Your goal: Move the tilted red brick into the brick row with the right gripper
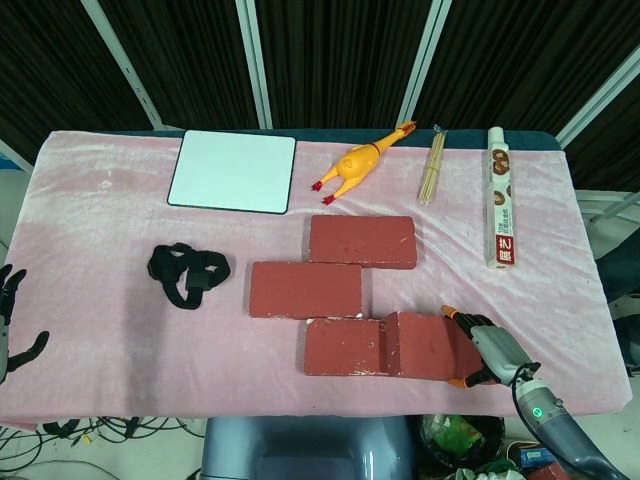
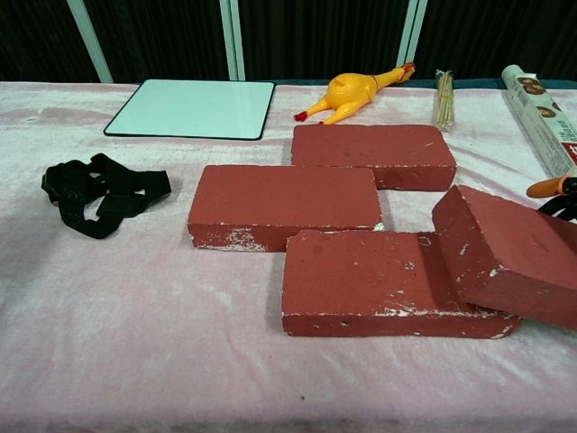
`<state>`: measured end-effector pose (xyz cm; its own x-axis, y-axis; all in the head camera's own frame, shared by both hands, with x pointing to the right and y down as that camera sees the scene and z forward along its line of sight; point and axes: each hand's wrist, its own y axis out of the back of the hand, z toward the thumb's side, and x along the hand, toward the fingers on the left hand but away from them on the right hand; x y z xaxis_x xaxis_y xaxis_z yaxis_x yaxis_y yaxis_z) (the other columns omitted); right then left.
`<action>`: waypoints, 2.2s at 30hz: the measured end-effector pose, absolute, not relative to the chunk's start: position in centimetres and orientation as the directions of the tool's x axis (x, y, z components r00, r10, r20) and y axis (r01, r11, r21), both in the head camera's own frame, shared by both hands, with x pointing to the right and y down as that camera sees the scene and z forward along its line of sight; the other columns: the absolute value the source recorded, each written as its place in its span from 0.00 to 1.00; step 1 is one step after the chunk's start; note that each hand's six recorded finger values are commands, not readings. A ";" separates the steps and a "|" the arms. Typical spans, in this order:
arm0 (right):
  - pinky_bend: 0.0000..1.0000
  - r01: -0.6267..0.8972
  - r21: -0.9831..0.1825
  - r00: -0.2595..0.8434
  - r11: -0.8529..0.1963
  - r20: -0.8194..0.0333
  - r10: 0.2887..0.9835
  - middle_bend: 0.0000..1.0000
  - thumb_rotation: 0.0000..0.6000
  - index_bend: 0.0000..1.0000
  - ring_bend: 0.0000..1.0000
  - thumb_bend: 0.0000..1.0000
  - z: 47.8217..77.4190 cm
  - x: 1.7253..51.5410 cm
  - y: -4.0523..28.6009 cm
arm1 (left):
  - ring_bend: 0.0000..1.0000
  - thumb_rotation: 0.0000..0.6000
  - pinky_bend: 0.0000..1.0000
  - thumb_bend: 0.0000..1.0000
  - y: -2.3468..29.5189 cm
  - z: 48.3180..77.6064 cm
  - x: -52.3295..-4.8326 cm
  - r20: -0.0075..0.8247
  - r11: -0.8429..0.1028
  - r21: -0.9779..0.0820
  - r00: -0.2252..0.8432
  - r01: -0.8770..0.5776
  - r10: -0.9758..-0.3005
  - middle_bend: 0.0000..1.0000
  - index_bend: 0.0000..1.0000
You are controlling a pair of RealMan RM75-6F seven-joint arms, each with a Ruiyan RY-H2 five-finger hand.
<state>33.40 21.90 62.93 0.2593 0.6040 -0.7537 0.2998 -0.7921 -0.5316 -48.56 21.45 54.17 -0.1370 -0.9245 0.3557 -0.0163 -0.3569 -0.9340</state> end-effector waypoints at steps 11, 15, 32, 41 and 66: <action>0.09 0.283 -0.542 0.264 -0.791 -0.749 0.608 0.18 1.00 0.07 0.14 0.00 63.2 33.3 22.1 | 0.00 1.00 0.00 0.25 21.4 54.2 -48.5 0.355 -0.356 -0.934 -0.137 -0.016 -0.925 0.03 0.09; 0.09 0.288 -0.545 0.263 -0.787 -0.745 0.613 0.18 1.00 0.07 0.14 0.00 63.1 33.3 22.0 | 0.00 1.00 0.00 0.25 21.4 54.2 -48.6 0.355 -0.356 -0.934 -0.138 -0.016 -0.925 0.03 0.09; 0.09 0.087 -0.709 0.229 -0.700 -0.669 0.707 0.18 1.00 0.08 0.14 0.00 61.5 34.3 18.0 | 0.00 1.00 0.00 0.25 21.4 54.1 -48.5 0.354 -0.355 -0.935 -0.137 -0.018 -0.925 0.03 0.09; 0.09 -0.021 -0.689 0.187 -0.725 -0.715 0.674 0.19 1.00 0.08 0.15 0.00 61.5 33.4 13.9 | 0.00 1.00 0.00 0.25 21.4 54.1 -48.5 0.355 -0.356 -0.934 -0.138 -0.018 -0.925 0.03 0.09; 0.09 -0.034 -0.599 0.126 -0.800 -0.797 0.591 0.20 1.00 0.08 0.15 0.00 65.5 26.3 9.1 | 0.00 1.00 0.00 0.25 21.3 54.1 -48.7 0.355 -0.356 -0.934 -0.143 -0.022 -0.924 0.03 0.09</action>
<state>26.33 9.09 65.49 0.1262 0.5912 -0.7966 -0.0338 -0.8000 -0.5991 -48.71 21.31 54.12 -0.1426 -0.9238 0.3554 -0.0220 -0.3560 -0.9342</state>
